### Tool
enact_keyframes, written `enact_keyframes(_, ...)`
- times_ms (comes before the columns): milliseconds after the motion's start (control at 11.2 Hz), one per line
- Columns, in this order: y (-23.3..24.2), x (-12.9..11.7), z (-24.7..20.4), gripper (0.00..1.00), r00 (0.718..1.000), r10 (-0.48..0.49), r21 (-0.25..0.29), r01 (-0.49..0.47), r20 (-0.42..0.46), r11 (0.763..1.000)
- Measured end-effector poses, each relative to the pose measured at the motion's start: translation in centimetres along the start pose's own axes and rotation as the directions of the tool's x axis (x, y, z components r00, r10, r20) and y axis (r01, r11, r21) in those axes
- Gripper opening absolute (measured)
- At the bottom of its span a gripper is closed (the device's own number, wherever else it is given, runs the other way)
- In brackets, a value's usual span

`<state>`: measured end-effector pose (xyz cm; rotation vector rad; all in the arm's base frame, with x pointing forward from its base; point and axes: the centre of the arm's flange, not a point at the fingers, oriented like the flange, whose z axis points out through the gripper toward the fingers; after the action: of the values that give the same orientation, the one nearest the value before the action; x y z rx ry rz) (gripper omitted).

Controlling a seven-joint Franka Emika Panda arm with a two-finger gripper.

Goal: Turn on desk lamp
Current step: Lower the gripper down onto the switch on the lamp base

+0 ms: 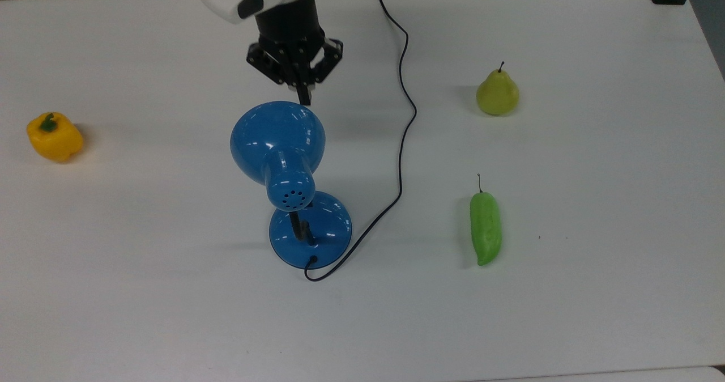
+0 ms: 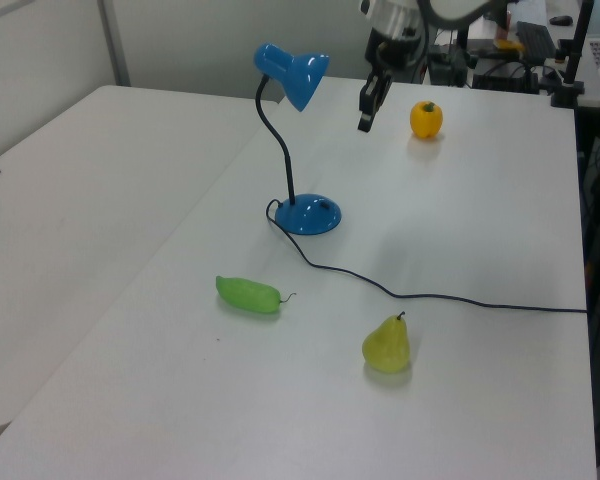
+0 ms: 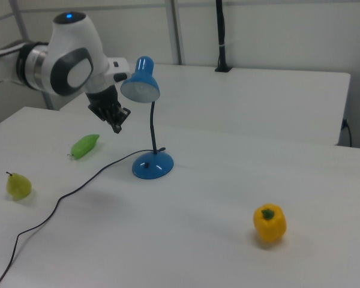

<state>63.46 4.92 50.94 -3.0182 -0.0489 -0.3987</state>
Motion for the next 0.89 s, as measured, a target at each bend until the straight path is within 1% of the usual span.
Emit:
enact_keyframes(89, -0.1, -0.4, 1.5, 0.01, 0.999, 0.01, -0.001, -0.01, -0.04, 1.0)
enact_keyframes(179, 0.1, -0.7, 2.6, 0.01, 0.998, 0.014, -0.003, -0.014, -0.06, 1.0)
enact_keyframes(268, 0.3, -1.0, 3.6, 0.01, 0.998, 0.017, -0.005, -0.018, -0.061, 1.0)
enact_keyframes(446, 0.8, -0.6, 5.9, 0.01, 0.995, 0.023, -0.01, -0.024, -0.098, 1.0)
enact_keyframes(625, 1.2, -0.3, 9.2, 0.01, 0.994, 0.027, -0.015, -0.028, -0.104, 0.999)
enact_keyframes(893, 1.3, 0.2, 11.2, 0.01, 0.995, 0.026, -0.019, -0.028, -0.1, 0.999)
